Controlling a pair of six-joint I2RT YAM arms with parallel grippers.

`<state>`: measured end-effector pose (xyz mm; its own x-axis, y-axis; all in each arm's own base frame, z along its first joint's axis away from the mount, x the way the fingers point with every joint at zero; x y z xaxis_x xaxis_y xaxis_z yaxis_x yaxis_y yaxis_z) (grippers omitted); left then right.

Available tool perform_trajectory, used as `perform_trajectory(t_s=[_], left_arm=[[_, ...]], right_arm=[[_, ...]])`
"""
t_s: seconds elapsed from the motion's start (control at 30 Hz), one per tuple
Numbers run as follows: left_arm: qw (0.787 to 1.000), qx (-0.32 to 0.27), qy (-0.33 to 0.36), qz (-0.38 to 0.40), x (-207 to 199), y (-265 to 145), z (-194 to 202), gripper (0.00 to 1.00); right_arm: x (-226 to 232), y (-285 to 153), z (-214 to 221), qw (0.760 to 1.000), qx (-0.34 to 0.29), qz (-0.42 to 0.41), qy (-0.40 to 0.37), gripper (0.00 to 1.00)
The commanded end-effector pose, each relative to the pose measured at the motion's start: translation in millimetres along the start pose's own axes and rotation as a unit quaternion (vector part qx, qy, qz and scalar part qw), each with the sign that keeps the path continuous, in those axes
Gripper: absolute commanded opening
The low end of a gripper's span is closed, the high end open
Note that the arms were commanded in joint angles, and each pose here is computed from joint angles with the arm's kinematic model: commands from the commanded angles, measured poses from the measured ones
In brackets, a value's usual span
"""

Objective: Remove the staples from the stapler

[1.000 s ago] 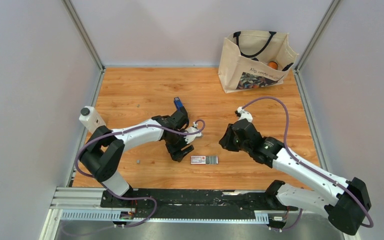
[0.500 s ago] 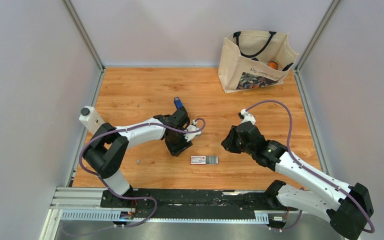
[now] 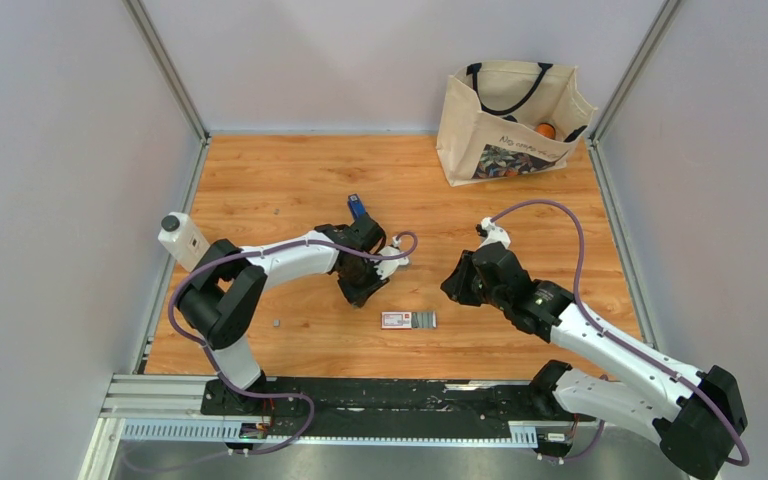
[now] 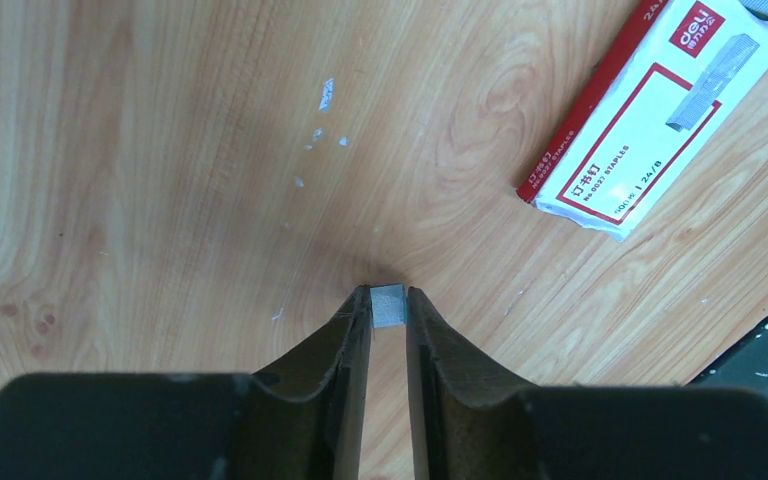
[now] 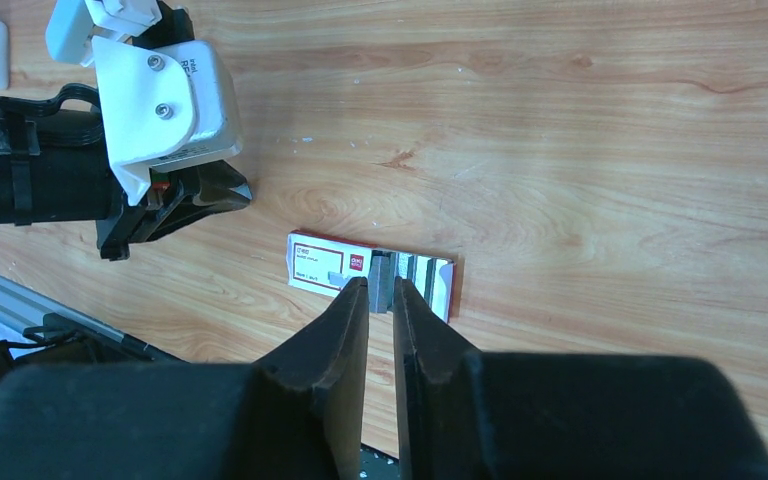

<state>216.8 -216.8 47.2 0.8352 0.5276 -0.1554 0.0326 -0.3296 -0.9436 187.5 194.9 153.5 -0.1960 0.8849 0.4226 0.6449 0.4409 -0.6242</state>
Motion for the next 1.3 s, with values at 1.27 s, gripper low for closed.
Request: perform_trajectory(t_s=[1.27], left_arm=[[0.975,-0.098,0.158,0.125,-76,-102,2,0.38]], right_arm=[[22,-8,8,0.994,0.013,-0.099,-0.043,0.44]])
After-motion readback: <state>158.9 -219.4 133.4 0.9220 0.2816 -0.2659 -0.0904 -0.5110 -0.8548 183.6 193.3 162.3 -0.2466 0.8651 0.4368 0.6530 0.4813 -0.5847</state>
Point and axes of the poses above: each gripper's point midway between its finger pads, its own y axis out along the fingers, its own x axis along the line the jaws close on, z = x × y, the point moved 3 cm from there along -y, back along the fingers, and after that the axes turned 7 degrees about -y, right-handed, at the moved point
